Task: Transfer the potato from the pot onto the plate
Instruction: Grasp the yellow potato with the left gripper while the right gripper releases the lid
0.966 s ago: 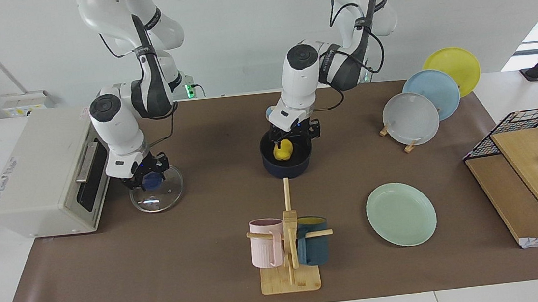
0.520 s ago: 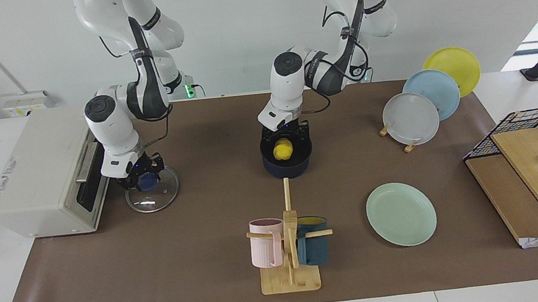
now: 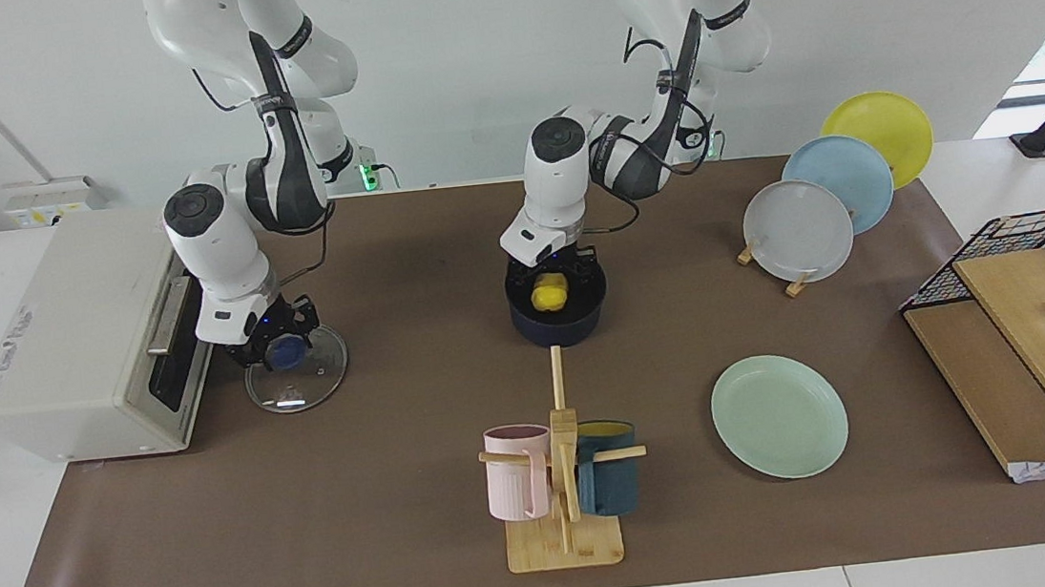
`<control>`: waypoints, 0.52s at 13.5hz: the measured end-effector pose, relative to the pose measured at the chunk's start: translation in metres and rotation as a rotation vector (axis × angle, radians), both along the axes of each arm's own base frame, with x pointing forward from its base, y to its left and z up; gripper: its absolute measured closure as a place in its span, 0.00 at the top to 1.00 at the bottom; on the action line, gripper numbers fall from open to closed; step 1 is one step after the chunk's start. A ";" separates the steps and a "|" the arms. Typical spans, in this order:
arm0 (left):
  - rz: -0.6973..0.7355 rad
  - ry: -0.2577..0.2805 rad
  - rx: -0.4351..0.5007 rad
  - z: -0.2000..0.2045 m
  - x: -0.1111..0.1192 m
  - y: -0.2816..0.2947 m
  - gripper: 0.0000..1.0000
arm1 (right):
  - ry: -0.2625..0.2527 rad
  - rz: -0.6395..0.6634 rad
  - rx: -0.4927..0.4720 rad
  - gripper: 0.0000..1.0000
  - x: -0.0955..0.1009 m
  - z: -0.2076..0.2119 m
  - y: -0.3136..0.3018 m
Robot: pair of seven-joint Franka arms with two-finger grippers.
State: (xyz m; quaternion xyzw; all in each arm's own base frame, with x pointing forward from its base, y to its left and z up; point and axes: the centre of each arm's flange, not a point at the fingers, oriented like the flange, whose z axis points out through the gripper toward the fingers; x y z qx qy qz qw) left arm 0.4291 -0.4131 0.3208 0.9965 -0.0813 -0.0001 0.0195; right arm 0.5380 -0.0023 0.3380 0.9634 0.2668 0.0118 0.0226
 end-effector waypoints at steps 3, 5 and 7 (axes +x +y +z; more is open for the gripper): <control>0.000 -0.006 -0.005 0.000 0.000 -0.001 0.95 | 0.031 -0.083 -0.005 1.00 0.014 0.045 0.002; 0.002 -0.006 -0.005 0.000 0.001 -0.001 0.74 | 0.054 -0.155 -0.012 1.00 0.026 0.101 0.012; 0.005 -0.008 -0.006 0.001 0.002 0.000 0.66 | 0.057 -0.231 -0.019 1.00 0.032 0.168 0.032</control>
